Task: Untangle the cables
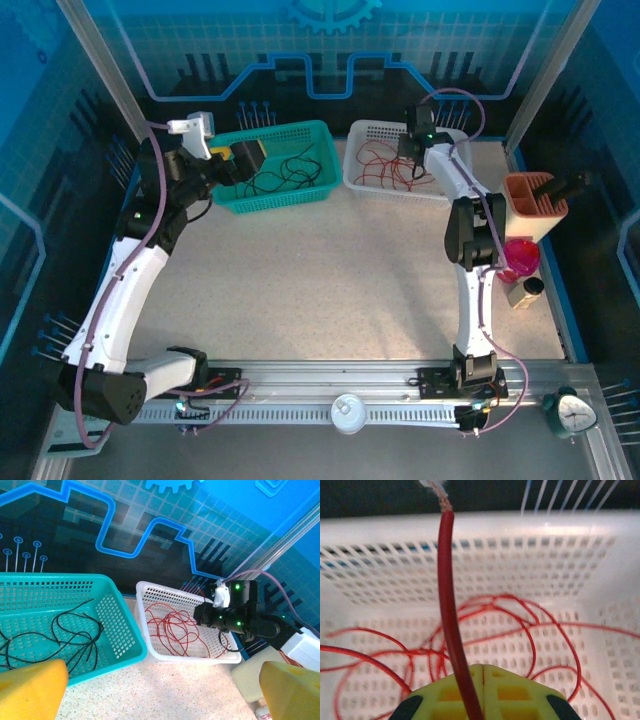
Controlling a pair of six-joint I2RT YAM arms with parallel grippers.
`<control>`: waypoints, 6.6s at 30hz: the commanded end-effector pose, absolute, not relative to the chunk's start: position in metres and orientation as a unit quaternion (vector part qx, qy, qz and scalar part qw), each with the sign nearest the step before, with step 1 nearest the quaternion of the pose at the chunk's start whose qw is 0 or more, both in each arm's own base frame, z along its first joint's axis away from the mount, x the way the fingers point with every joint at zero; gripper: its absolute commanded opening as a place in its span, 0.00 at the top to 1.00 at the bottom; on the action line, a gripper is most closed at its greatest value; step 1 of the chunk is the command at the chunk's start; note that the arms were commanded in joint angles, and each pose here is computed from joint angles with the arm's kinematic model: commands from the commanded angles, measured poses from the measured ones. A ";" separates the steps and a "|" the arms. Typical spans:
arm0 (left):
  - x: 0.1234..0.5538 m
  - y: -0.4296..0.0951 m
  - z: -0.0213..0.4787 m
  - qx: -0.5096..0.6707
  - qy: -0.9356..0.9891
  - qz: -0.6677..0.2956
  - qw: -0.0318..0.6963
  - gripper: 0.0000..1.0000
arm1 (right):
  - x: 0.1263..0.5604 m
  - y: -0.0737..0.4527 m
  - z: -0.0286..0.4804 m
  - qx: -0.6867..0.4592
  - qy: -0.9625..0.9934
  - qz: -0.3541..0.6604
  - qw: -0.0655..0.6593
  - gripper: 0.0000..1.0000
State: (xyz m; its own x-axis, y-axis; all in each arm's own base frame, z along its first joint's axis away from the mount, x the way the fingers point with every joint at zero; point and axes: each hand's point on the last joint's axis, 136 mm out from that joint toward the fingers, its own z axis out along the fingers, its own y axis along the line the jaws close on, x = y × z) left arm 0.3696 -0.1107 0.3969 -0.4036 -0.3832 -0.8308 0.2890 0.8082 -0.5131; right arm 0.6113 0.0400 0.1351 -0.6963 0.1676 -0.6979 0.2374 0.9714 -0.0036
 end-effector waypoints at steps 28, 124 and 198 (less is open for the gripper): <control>0.353 -0.112 0.404 -0.032 0.779 -0.295 0.553 0.01 | 0.575 0.005 0.225 0.162 0.895 -0.010 0.417 0.00; 0.549 -0.124 0.461 -0.162 0.635 -0.573 0.493 1.00 | 0.316 0.183 0.317 -0.061 0.838 0.193 0.506 0.05; 0.564 -0.128 0.257 -0.281 0.822 -0.310 0.387 0.01 | 0.302 0.145 0.308 -0.032 0.846 0.178 0.501 0.00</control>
